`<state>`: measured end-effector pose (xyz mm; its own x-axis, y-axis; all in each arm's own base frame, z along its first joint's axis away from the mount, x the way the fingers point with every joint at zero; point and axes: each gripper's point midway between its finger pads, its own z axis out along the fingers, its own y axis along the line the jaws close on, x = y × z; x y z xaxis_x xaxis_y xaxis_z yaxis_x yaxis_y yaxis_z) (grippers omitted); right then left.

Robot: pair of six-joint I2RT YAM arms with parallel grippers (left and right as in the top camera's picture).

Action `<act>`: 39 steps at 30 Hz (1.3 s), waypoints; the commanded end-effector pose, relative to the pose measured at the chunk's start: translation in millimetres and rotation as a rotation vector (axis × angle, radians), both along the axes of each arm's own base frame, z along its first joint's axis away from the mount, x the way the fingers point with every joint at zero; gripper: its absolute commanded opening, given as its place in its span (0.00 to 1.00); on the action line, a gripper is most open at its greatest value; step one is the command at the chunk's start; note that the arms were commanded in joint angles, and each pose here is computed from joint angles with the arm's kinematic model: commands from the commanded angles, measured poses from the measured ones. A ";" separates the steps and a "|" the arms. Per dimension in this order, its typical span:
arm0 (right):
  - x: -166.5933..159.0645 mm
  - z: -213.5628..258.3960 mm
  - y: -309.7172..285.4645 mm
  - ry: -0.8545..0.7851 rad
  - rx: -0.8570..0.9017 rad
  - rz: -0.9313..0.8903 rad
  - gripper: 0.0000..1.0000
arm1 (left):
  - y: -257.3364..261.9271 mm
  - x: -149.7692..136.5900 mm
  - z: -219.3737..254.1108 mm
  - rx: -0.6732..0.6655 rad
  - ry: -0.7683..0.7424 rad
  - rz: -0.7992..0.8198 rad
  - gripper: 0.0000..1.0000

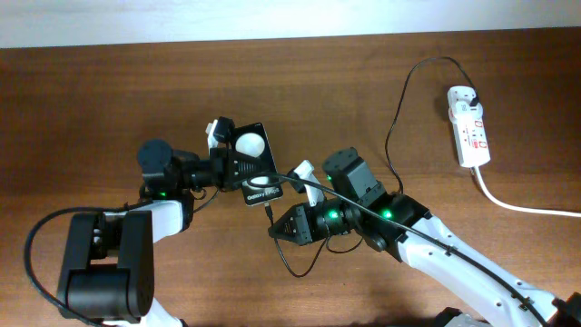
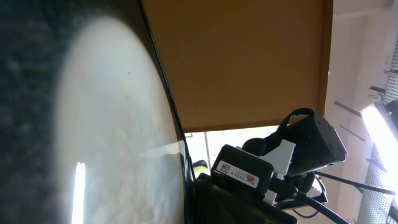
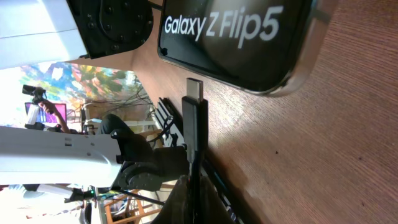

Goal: Plug charger to phone and switch on socket
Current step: 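Push the USB-C connector into the phone's bottom port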

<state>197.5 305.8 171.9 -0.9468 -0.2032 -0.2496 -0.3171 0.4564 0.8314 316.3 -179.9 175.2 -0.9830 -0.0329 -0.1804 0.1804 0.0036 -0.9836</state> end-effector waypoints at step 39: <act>40.5 -13.8 -11.9 -0.161 -0.132 -0.172 0.04 | -9.8 -14.8 3.8 0.000 -0.186 -0.093 0.00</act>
<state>208.9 301.9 160.5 -0.9459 -0.1602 -0.2820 -0.3232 0.5375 0.7788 315.1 -187.4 175.5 -0.9492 -0.0265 -0.3137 0.3136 0.0054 -0.9495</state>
